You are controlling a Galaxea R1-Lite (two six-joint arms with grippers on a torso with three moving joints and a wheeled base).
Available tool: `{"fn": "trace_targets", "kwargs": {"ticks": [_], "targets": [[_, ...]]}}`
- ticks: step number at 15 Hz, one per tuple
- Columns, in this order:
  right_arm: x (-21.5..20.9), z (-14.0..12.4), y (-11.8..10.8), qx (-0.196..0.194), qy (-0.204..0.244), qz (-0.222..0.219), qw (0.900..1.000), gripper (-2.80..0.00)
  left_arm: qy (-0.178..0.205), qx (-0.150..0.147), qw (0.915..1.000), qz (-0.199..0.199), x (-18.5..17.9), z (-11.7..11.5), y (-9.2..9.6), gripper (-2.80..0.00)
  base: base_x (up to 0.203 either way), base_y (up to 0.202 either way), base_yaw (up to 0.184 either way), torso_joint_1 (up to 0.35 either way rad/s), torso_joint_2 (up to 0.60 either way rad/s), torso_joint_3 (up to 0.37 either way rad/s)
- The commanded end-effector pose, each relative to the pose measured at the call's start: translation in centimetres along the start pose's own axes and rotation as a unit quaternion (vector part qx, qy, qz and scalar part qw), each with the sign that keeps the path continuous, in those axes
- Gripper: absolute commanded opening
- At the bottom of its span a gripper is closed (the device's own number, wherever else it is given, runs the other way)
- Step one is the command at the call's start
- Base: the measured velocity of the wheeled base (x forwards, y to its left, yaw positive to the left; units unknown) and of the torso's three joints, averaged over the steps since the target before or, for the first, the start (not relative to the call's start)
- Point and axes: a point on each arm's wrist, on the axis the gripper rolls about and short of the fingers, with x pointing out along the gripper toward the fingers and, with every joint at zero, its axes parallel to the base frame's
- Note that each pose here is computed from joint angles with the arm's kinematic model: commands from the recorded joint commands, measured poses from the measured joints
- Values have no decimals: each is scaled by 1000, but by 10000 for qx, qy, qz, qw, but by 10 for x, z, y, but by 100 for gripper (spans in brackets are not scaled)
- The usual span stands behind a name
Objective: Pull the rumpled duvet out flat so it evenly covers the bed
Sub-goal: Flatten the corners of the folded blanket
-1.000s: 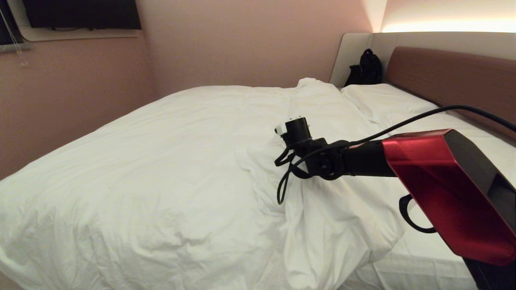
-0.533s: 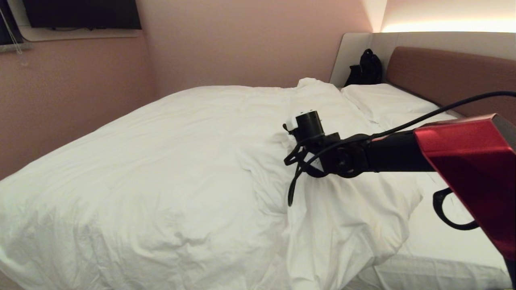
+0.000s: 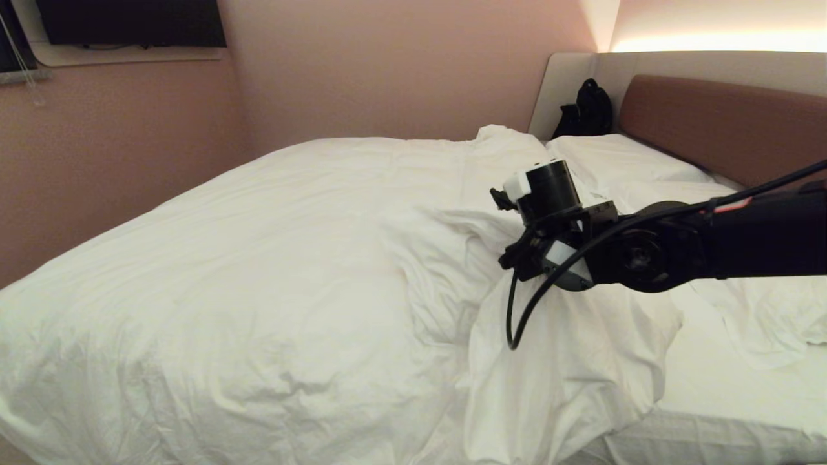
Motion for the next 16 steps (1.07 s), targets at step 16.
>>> {"fn": "trace_targets", "kwargs": {"ticks": [16], "targets": [[-87,-117,-86,-29,595,-139,9981,-280,-2,-2,10000,4,0,0,0,-280,0,0,0,0,0,0]]}}
